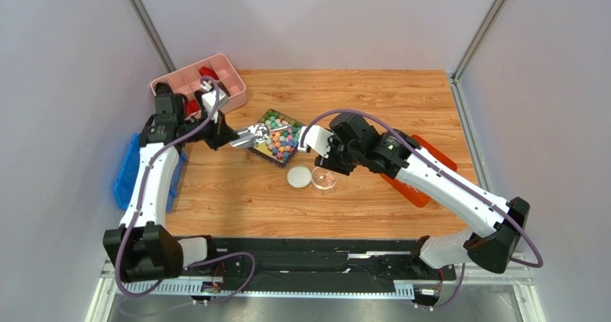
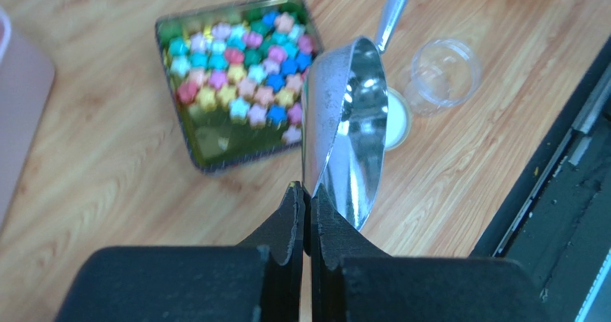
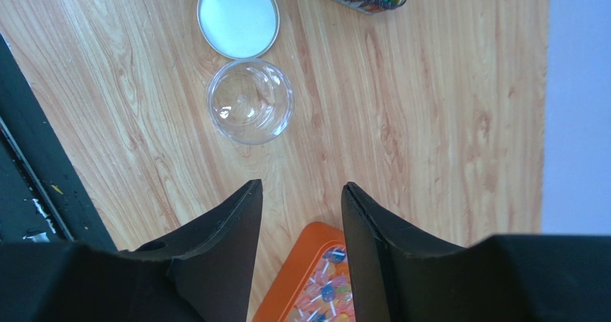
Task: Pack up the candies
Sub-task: Adjust the spatula.
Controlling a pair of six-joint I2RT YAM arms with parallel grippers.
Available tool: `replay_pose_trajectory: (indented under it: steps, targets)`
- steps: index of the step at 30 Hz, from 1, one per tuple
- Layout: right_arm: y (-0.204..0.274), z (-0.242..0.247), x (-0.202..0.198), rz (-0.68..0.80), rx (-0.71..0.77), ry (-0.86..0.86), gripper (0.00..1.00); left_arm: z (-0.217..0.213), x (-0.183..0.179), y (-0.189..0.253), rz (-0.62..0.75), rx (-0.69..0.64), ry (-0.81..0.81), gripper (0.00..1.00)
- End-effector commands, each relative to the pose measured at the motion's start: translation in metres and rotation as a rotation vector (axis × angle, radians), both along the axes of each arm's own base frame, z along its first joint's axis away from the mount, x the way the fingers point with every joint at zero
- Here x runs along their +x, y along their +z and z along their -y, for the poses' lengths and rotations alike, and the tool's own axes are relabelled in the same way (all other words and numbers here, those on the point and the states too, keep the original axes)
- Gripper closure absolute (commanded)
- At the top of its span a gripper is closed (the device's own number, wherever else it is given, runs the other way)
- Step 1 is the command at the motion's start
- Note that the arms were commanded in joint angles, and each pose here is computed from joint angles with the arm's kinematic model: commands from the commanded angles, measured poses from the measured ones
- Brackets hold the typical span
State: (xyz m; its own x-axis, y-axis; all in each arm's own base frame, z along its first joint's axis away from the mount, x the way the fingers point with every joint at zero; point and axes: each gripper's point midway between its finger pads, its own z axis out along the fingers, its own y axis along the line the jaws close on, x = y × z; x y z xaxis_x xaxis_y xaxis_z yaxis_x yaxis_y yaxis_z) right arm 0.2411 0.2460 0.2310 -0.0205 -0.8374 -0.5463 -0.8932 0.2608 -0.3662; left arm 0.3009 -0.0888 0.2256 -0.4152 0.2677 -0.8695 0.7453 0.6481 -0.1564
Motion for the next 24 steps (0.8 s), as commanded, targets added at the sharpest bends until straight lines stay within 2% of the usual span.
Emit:
replay_pose_trajectory:
  steps: [1,2,5,8,15,24]
  targets:
    - [0.018,-0.009,0.011,0.151,-0.077,0.026,0.52,0.041,0.001,0.038,0.057,-0.033,-0.202,1.0]
    - [0.021,-0.012,0.012,0.163,-0.077,0.028,0.52,0.053,0.002,0.051,0.081,-0.033,-0.243,1.0]
    - [0.034,-0.021,0.019,0.225,-0.073,0.022,0.52,0.087,-0.002,0.054,0.039,-0.048,-0.362,1.0]
    - [0.044,-0.023,0.024,0.276,-0.052,0.001,0.56,0.105,0.0,0.041,-0.014,-0.04,-0.412,1.0]
    - [0.047,-0.02,0.026,0.321,-0.044,-0.006,0.57,0.128,-0.006,0.007,-0.104,-0.014,-0.489,1.0]
    - [0.021,-0.036,0.013,0.236,0.011,0.067,0.6,0.144,-0.016,0.004,-0.131,-0.041,-0.551,1.0]
